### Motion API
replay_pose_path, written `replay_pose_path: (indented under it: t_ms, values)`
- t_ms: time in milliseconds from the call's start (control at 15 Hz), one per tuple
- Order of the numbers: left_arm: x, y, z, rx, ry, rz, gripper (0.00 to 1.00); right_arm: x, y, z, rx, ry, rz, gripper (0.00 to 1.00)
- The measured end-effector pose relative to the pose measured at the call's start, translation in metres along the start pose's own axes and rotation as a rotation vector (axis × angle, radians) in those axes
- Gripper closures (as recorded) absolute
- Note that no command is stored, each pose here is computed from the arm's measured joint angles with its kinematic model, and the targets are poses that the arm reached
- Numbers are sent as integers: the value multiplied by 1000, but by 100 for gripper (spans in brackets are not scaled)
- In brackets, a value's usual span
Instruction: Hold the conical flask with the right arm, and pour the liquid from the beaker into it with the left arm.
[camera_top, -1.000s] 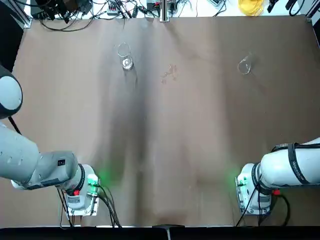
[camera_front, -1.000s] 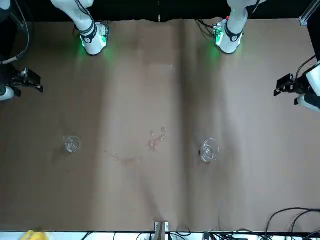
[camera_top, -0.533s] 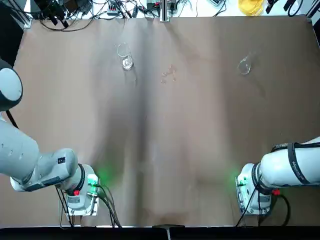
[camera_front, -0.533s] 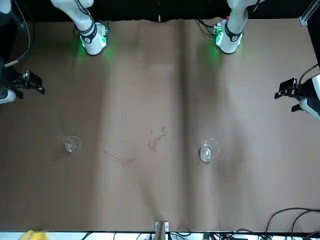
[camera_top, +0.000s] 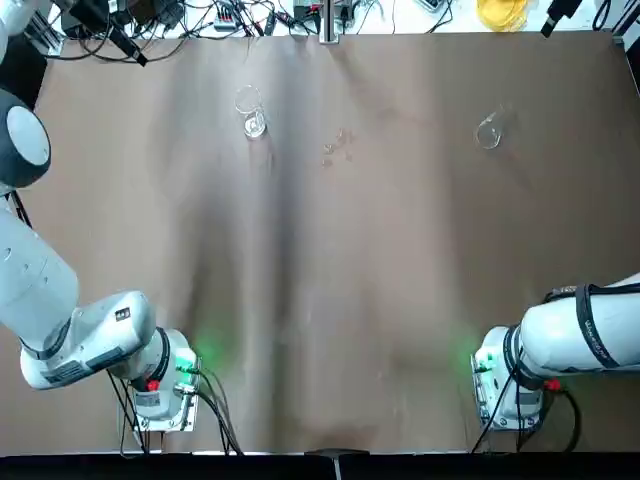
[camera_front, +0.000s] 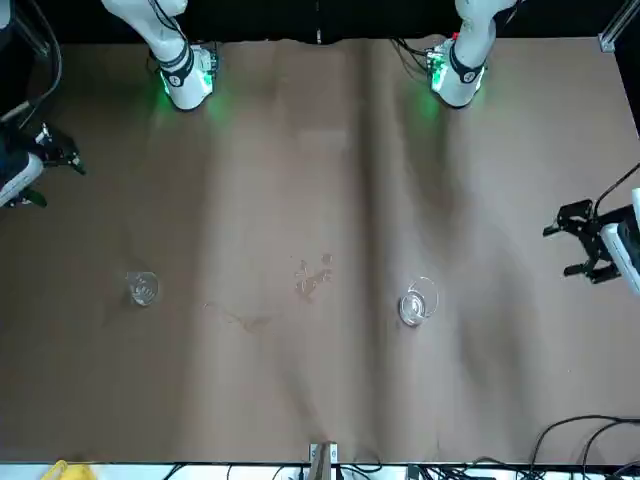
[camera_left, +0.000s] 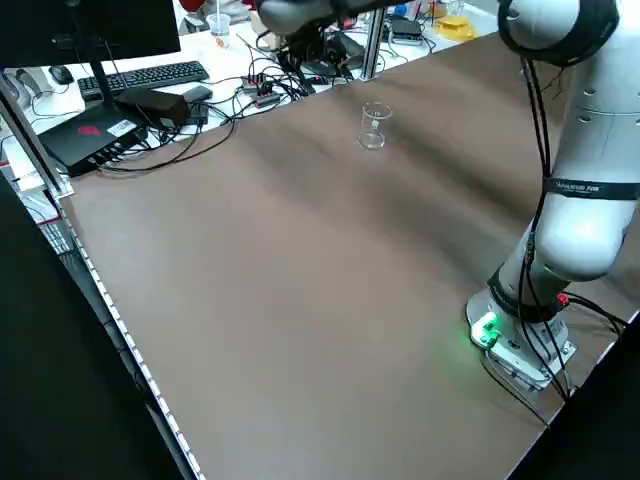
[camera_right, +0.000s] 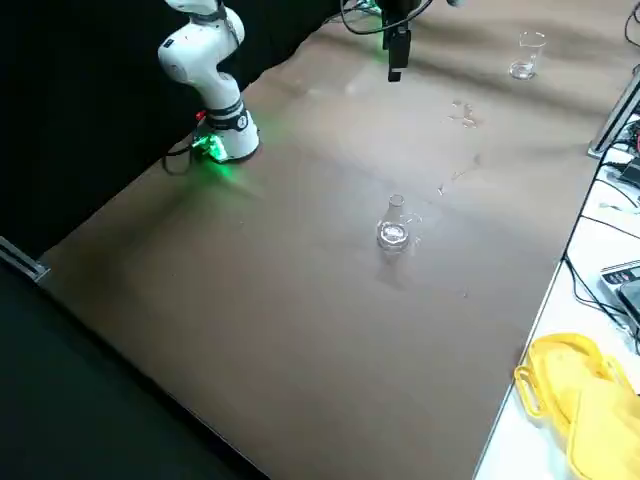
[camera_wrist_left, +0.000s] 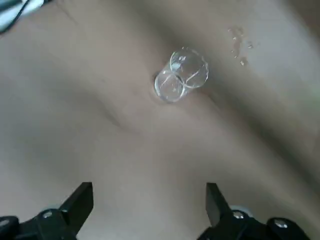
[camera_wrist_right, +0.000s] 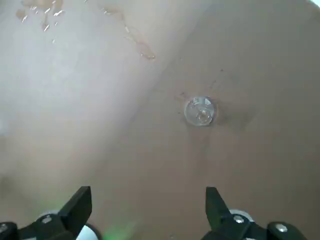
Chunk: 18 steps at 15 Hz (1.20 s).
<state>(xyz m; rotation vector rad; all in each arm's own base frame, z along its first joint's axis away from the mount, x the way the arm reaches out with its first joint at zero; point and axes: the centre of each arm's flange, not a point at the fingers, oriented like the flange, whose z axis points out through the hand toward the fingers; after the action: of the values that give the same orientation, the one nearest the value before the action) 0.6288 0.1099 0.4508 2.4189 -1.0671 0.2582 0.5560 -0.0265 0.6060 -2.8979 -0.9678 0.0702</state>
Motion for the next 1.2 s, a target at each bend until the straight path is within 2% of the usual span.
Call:
replay_pose_path:
  t_ms: [133,267,333,400,467,600,733,867,1200]
  values:
    - [-12,-20,13,-31,85,70,0,1,1,3,4,-3,-100,0]
    - [-25,-41,31,-76,204,142,0,4,5,13,34,5,-221,0]
    - [-31,-52,45,-99,272,186,0,5,11,20,58,21,-263,0]
    - [-39,-70,76,-131,400,269,0,-3,36,39,114,45,-290,0]
    - [-41,-76,93,-141,456,306,0,-9,52,51,147,66,-315,0]
    - [-41,-86,125,-143,577,393,0,-24,87,77,229,149,-382,0]
    - [-39,-93,155,-120,690,489,0,-44,124,111,317,271,-430,0]
    - [-39,-98,187,-101,776,542,0,-58,151,146,370,345,-478,0]
    - [-47,-107,252,-110,861,553,0,-73,188,212,429,589,-636,0]
